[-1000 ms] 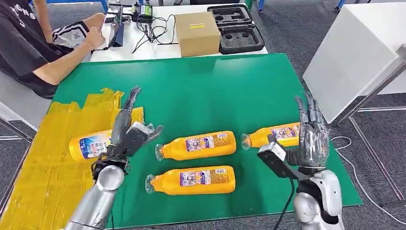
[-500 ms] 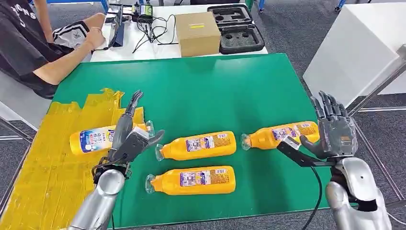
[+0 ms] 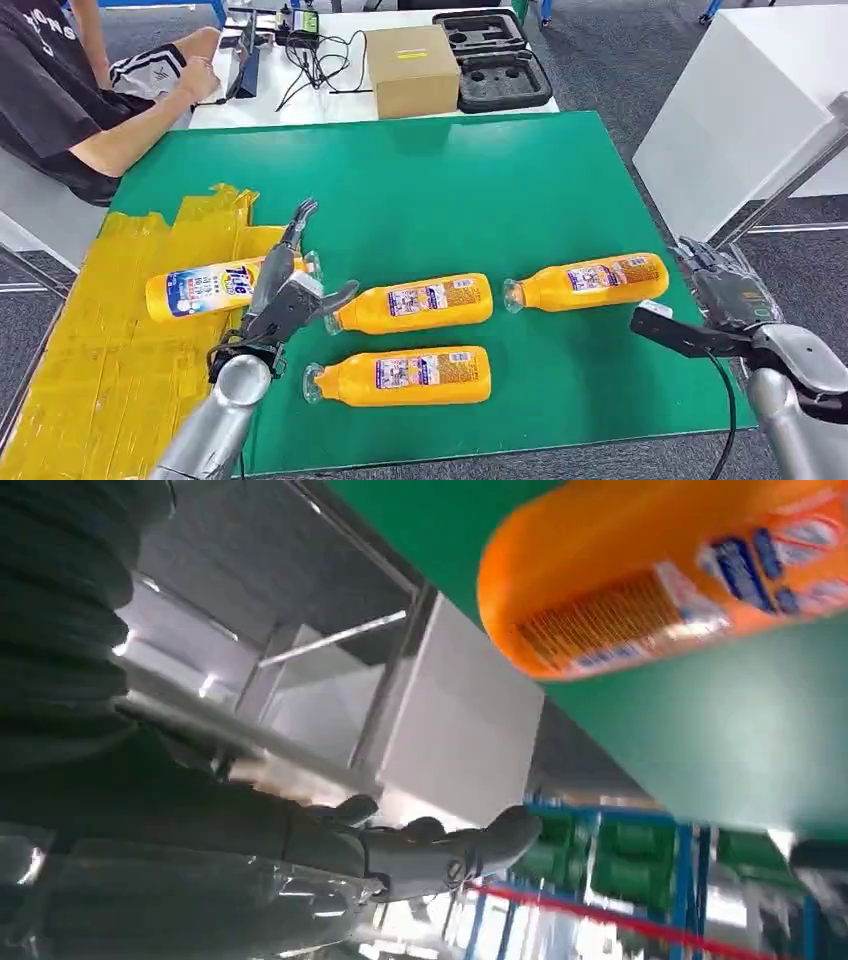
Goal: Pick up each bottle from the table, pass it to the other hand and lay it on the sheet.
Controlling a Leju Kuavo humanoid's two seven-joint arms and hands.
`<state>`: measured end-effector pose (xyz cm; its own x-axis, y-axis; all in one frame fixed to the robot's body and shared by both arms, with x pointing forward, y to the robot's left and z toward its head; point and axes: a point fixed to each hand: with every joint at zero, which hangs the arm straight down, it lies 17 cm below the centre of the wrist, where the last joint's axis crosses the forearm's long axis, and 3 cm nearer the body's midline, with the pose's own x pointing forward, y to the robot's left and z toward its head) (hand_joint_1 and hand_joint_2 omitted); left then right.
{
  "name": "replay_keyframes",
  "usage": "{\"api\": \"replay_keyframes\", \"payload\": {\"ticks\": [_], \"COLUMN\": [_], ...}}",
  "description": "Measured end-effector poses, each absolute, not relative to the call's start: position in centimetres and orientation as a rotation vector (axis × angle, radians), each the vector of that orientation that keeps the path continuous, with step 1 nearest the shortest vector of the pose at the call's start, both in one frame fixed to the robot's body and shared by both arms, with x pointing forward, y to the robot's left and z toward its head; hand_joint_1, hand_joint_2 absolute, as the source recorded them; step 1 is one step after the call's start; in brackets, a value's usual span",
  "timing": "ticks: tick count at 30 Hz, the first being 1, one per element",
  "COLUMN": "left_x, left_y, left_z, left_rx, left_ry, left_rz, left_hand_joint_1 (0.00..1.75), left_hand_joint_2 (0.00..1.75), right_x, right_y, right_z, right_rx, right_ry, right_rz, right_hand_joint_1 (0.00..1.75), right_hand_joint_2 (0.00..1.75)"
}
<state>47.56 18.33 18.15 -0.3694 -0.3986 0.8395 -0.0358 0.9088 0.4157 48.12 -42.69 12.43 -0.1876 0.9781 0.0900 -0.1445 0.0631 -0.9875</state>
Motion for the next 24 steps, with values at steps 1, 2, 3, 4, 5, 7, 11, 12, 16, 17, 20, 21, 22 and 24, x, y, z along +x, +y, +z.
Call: {"api": "replay_keyframes", "payload": {"ticks": [1, 2, 3, 4, 5, 7, 11, 12, 16, 17, 20, 21, 22, 24], "left_x": [47.7, 47.9, 48.0, 48.1, 48.2, 48.4, 48.5, 48.5, 48.4, 48.4, 48.4, 48.4, 48.4, 48.4], "left_y": [18.3, 18.3, 18.2, 18.2, 18.2, 18.3, 18.4, 18.4, 18.4, 18.4, 18.4, 18.4, 18.5, 18.5], "left_z": [18.2, 18.3, 18.4, 18.5, 18.5, 18.4, 18.1, 18.1, 17.9, 17.9, 17.7, 17.6, 17.6, 17.6], "left_rx": [0.316, 0.314, 0.312, 0.311, 0.311, 0.316, 0.32, 0.323, 0.324, 0.325, 0.324, 0.325, 0.326, 0.326], "left_ry": [-1.923, -1.923, -1.926, -1.926, -1.926, -1.924, -1.916, -1.917, -1.918, -1.918, -1.914, -1.912, -1.912, -1.912], "left_rz": [-0.394, -0.392, -0.389, -0.389, -0.388, -0.385, -0.38, -0.378, -0.378, -0.377, -0.378, -0.378, -0.377, -0.377], "left_hand_joint_1": [0.0, 0.0, 0.0, 0.0, 0.0, 0.0, 0.0, 0.0, 0.0, 0.0, 0.0, 0.0, 0.0, 0.0], "left_hand_joint_2": [1.75, 1.75, 1.75, 1.75, 1.75, 1.75, 1.75, 1.75, 1.75, 1.75, 1.75, 1.75, 1.75, 1.75], "right_x": [48.5, 48.8, 49.1, 49.3, 49.7, 50.3, 51.0, 51.2, 52.5, 52.9, 53.5, 53.6, 53.7, 54.0], "right_y": [-42.9, -43.0, -43.1, -43.2, -43.2, -43.2, -43.1, -43.1, -42.3, -42.1, -41.3, -41.2, -41.0, -40.7], "right_z": [12.0, 11.6, 11.3, 11.0, 10.9, 10.3, 9.5, 9.6, 10.1, 10.3, 10.3, 10.3, 10.2, 10.1], "right_rx": [-0.934, -0.924, -0.915, -0.908, -0.903, -0.893, -0.885, -0.891, -0.926, -0.93, -0.925, -0.924, -0.922, -0.92], "right_ry": [-1.267, -1.253, -1.243, -1.232, -1.224, -1.204, -1.179, -1.181, -1.197, -1.202, -1.207, -1.208, -1.21, -1.208], "right_rz": [1.358, 1.363, 1.366, 1.37, 1.373, 1.386, 1.403, 1.405, 1.416, 1.418, 1.424, 1.424, 1.425, 1.432], "right_hand_joint_1": [0.0, 0.0, 0.0, 0.0, 0.0, 0.0, 0.0, 0.0, 0.0, 0.0, 0.0, 0.0, 0.0, 0.0], "right_hand_joint_2": [1.75, 1.75, 1.75, 1.75, 1.75, 1.75, 1.75, 1.75, 1.75, 1.75, 1.75, 1.75, 1.75, 1.75]}}
